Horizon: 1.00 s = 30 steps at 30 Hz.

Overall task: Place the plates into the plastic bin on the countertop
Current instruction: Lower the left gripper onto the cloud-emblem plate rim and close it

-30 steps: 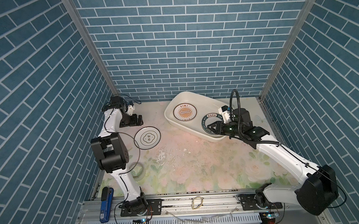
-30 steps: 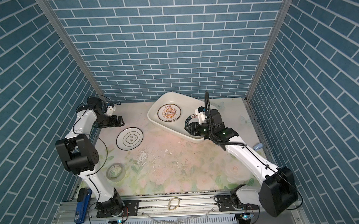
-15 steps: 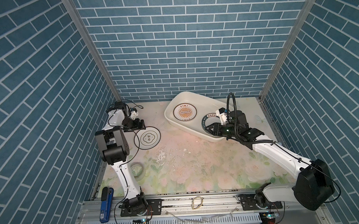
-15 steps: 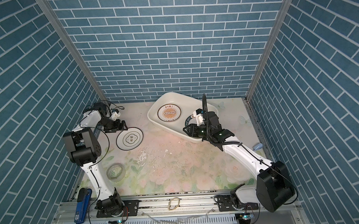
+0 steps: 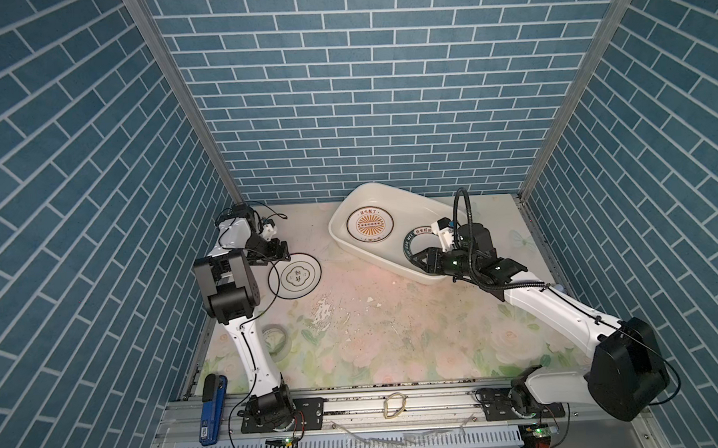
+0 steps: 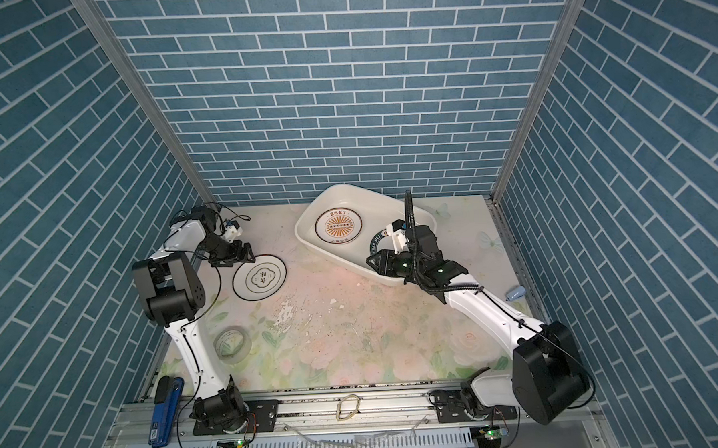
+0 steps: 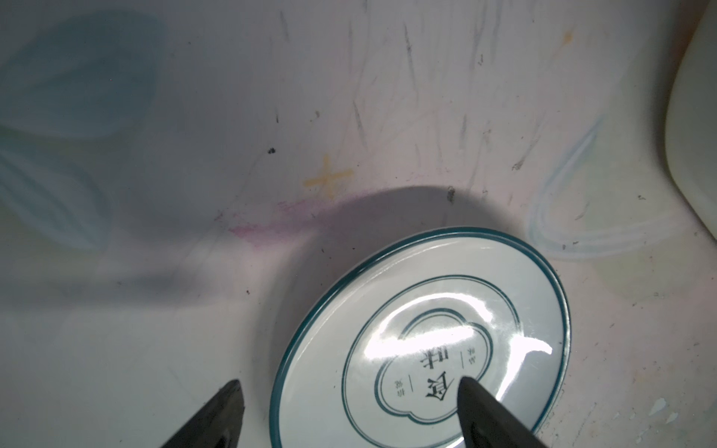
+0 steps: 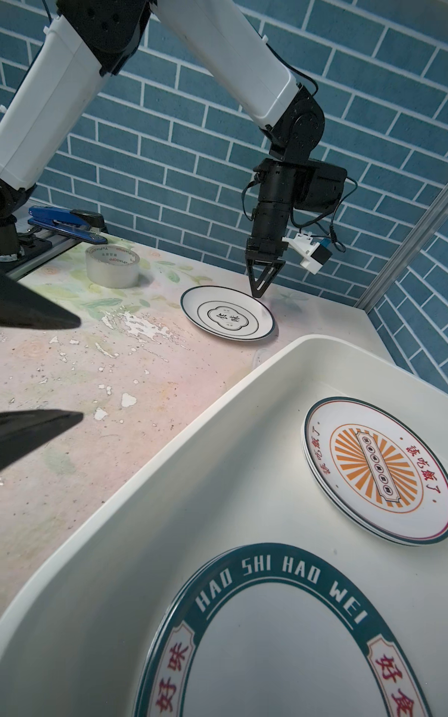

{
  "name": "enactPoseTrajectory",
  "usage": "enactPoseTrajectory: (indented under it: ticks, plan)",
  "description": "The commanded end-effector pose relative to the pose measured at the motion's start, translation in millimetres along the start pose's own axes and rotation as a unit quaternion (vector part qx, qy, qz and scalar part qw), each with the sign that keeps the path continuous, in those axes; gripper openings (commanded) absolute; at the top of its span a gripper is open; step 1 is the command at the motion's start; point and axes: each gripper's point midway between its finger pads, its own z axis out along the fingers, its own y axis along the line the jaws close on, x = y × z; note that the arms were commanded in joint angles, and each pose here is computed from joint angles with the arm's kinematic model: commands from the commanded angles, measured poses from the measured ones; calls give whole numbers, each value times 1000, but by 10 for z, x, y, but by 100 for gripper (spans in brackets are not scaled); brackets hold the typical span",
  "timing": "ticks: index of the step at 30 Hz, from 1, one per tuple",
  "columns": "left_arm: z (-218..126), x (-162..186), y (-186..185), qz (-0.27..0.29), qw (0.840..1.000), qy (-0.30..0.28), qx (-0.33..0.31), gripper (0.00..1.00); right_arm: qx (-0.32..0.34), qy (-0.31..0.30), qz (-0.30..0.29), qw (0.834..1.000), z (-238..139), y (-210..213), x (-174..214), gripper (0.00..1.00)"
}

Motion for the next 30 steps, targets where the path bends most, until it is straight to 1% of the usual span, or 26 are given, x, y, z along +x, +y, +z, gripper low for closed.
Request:
enactPoseTrajectory:
  ticks: [1, 9, 18, 30]
  plan:
    - [52, 52, 50, -8, 1000, 21, -1, 87, -3, -3, 5, 1000, 18, 2, 3, 35]
    - [150, 138, 40, -15, 999, 48, 13, 87, 3, 0, 0, 1000, 20, -13, 10, 35]
    - [175, 184, 16, -11, 998, 60, 21, 84, 9, 0, -2, 1000, 28, -41, 5, 35]
    - [245, 354, -135, -5, 994, 83, 64, 80, 10, 3, -2, 1000, 37, -49, 15, 35]
